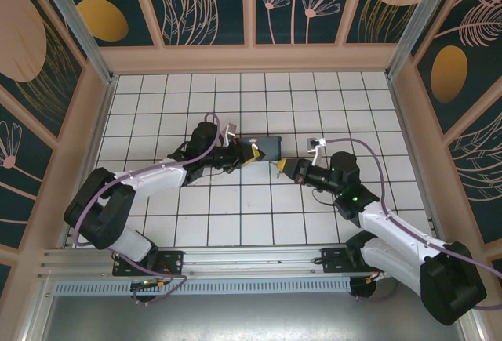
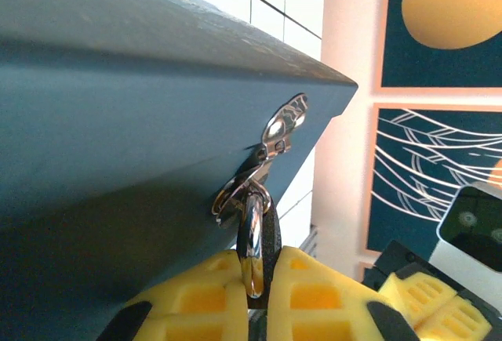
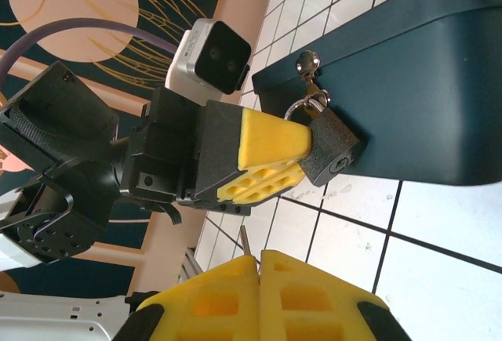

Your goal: Unlock a padlock with a key

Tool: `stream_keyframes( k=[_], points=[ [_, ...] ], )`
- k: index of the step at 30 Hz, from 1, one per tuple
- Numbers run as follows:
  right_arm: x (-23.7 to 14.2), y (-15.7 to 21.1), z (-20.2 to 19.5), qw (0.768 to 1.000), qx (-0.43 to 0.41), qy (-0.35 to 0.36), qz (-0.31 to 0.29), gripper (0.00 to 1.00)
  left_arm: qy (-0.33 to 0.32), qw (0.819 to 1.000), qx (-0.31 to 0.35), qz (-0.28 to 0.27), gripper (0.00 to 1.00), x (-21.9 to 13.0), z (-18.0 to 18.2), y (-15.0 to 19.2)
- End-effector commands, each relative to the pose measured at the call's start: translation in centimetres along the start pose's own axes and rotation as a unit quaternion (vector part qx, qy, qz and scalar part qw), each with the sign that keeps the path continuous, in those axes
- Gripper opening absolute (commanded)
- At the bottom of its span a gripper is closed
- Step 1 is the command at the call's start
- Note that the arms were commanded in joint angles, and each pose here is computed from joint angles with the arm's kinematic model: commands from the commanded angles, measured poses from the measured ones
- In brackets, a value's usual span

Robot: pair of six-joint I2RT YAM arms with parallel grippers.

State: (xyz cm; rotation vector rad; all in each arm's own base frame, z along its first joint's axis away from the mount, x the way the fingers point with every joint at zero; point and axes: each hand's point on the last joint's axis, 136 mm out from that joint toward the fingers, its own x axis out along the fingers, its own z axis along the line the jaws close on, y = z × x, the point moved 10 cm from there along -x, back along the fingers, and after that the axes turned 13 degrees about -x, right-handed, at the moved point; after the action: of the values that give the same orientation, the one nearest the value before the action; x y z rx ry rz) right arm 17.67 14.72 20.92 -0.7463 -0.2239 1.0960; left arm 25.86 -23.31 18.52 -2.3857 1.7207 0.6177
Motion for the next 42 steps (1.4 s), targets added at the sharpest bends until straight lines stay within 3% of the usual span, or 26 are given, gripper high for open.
stream_keyframes(
  k=[1,7,16,32,42],
  points=[
    [0.1,-0.7,1.0,0.999,-0.022,-0.011,-0.034,0.0,0.072,0.997,0.031,0.025,0.08,-0.8,-2.6,0.4],
    [0.2,-0.4,0.6,0.999,-0.008,-0.008,-0.046,0.0,0.073,0.995,0.055,0.037,0.07,-1.1,-3.8,0.2],
    [0.3,0.2,-0.4,0.999,0.013,0.001,-0.051,0.0,0.128,0.989,0.048,0.052,0.07,-1.0,-5.4,0.0],
    [-1.2,-0.9,-0.7,0.995,0.03,-0.006,-0.094,0.0,0.169,0.982,0.038,0.072,0.07,-0.8,-5.7,0.1],
    [-0.8,-1.3,-0.2,0.99,0.047,-0.048,-0.124,0.0,0.19,0.979,0.05,0.063,0.07,-2.1,-5.8,0.9]
  ],
)
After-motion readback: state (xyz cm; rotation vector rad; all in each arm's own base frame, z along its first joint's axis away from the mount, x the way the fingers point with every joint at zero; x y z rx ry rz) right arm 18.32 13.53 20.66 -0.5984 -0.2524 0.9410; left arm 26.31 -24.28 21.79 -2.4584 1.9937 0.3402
